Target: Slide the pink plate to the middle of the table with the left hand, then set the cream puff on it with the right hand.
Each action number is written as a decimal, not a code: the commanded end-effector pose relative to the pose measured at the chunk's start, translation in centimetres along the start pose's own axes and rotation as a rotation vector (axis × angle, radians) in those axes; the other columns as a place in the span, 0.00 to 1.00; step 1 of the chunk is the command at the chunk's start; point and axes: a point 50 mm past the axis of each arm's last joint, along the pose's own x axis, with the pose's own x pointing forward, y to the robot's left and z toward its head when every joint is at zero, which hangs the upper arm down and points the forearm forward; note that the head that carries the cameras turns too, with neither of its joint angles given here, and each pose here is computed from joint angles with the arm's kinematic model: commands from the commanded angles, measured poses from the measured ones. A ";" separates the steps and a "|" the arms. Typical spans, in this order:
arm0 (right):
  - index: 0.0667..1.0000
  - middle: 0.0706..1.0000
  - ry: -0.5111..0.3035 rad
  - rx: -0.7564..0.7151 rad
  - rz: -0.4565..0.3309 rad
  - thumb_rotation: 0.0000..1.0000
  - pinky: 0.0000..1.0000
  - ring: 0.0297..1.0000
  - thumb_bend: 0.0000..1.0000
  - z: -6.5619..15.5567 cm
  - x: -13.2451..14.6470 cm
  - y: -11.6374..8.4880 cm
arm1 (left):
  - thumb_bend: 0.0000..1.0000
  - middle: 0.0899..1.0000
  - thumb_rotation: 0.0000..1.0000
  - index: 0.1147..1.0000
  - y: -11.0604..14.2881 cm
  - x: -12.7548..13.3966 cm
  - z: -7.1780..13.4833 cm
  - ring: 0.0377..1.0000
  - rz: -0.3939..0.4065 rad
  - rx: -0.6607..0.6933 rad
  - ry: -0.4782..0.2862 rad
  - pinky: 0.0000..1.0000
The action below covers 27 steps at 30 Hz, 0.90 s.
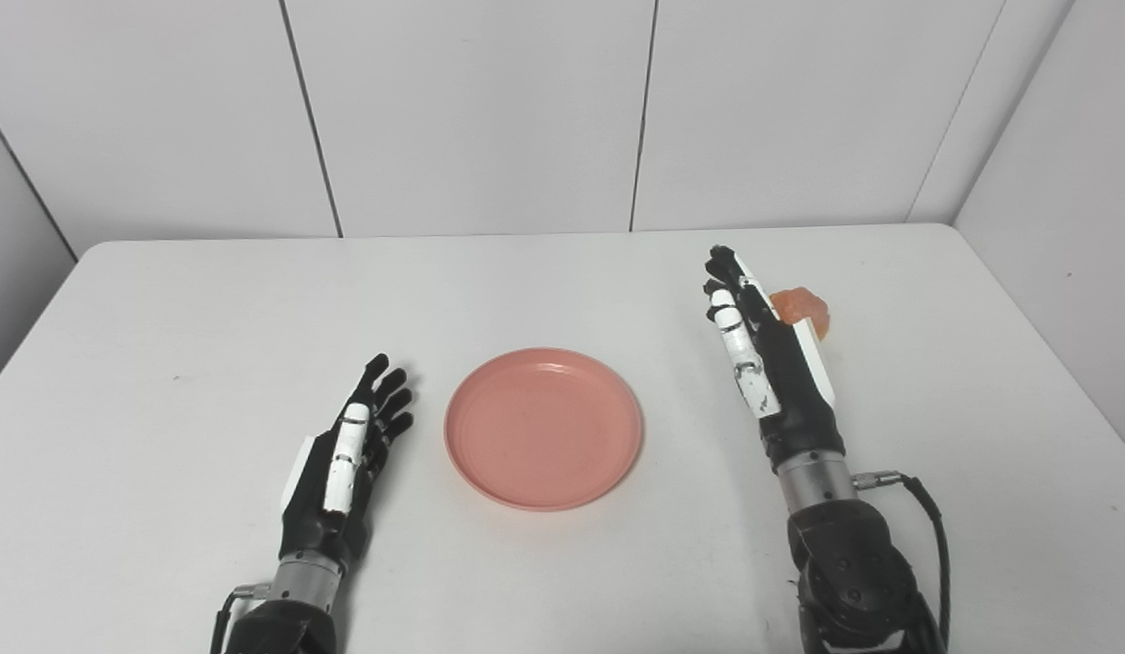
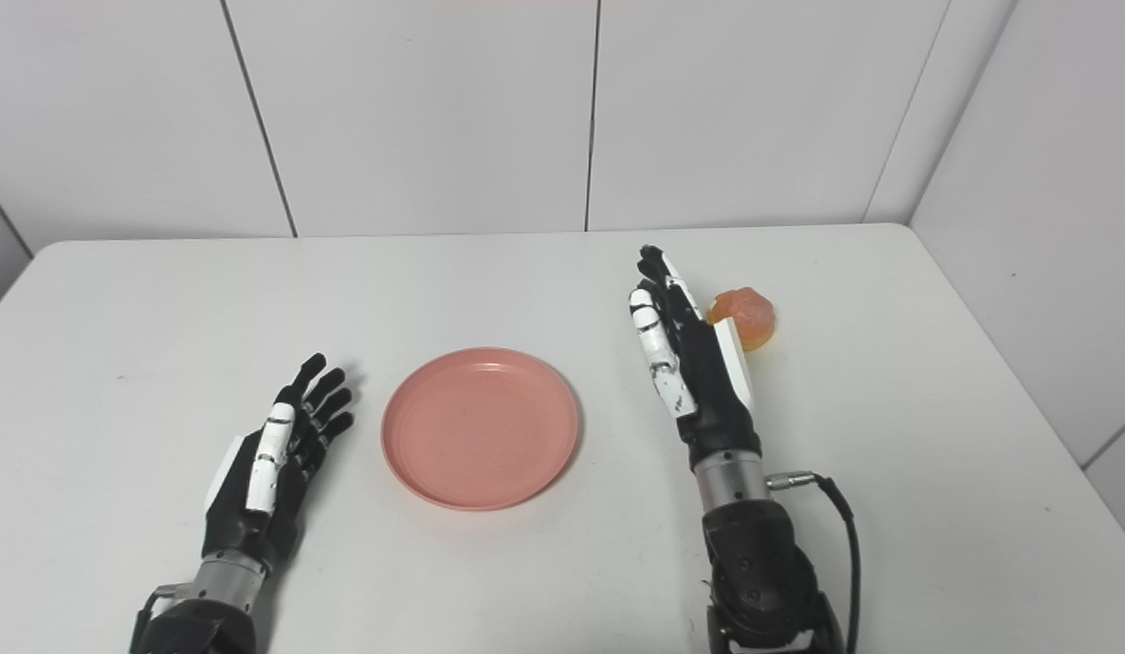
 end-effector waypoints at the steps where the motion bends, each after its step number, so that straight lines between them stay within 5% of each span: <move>1: 0.92 0.92 -0.073 -0.021 -0.004 0.97 0.83 0.90 0.45 2.2 1.1 -0.6 | 0.54 0.94 1.00 0.93 0.4 0.0 -0.3 0.94 -0.012 0.013 -0.029 0.96; 14: 0.90 0.90 -0.116 -0.248 -0.021 0.88 0.73 0.83 0.45 3.7 3.4 -3.6 | 0.51 0.95 1.00 0.93 2.1 -1.9 -3.3 0.95 0.004 0.041 -0.009 1.00; 19: 0.89 0.89 -0.115 -0.369 -0.045 0.89 0.69 0.84 0.50 3.4 4.7 -5.3 | 0.49 0.94 1.00 0.93 2.3 -2.4 -3.6 0.94 0.018 0.058 -0.008 0.99; 24: 0.89 0.90 -0.087 -0.469 -0.054 0.87 0.80 0.88 0.61 3.2 5.6 -6.7 | 0.45 0.95 1.00 0.93 2.5 -2.8 -3.7 0.94 0.018 0.037 0.006 0.99; 27: 0.88 0.88 -0.071 -0.529 -0.076 0.82 0.71 0.83 0.72 3.1 6.2 -7.4 | 0.45 0.94 1.00 0.93 2.6 -2.9 -3.9 0.94 0.022 0.037 0.017 0.99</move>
